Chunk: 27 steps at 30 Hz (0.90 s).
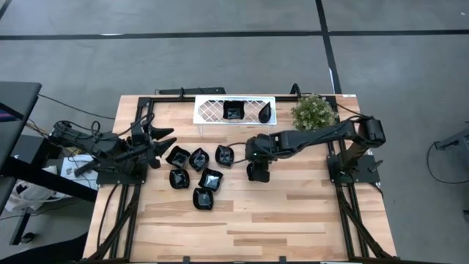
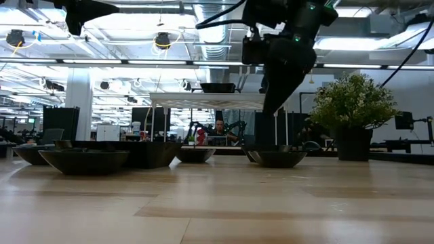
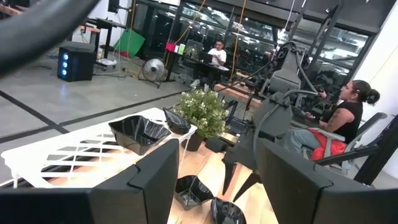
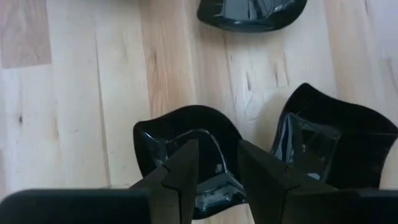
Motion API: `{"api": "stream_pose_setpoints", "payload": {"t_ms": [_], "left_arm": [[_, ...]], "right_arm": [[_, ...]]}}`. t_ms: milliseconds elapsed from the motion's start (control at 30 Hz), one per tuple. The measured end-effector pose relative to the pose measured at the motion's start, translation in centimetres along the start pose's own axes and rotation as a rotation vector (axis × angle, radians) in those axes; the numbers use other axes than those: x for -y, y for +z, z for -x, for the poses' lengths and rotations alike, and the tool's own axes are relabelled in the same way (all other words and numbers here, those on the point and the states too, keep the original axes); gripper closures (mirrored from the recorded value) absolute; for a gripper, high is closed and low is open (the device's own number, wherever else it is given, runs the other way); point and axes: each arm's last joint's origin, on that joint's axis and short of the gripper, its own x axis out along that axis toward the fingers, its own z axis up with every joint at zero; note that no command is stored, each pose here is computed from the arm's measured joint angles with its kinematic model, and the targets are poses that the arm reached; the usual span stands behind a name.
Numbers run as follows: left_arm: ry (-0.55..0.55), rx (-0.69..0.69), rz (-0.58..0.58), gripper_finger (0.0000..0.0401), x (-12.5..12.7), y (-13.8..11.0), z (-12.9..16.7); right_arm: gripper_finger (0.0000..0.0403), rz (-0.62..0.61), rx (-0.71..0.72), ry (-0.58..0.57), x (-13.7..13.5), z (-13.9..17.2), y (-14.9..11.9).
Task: Pick & Place Mini shaped plates
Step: Stack the distorted square plate on top of the distorted square plate on the shelf
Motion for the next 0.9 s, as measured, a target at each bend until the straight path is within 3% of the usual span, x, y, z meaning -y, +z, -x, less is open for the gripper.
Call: {"api": "stream_pose_setpoints", "payload": {"t_ms": [900], "left_arm": [[-0.002, 0.007, 0.007, 0.0187, 0.02, 0.08, 0.01]], "right_arm": [[0.0294, -0.065, 0.039, -0.020, 0.17, 0.03, 0.38]]}}
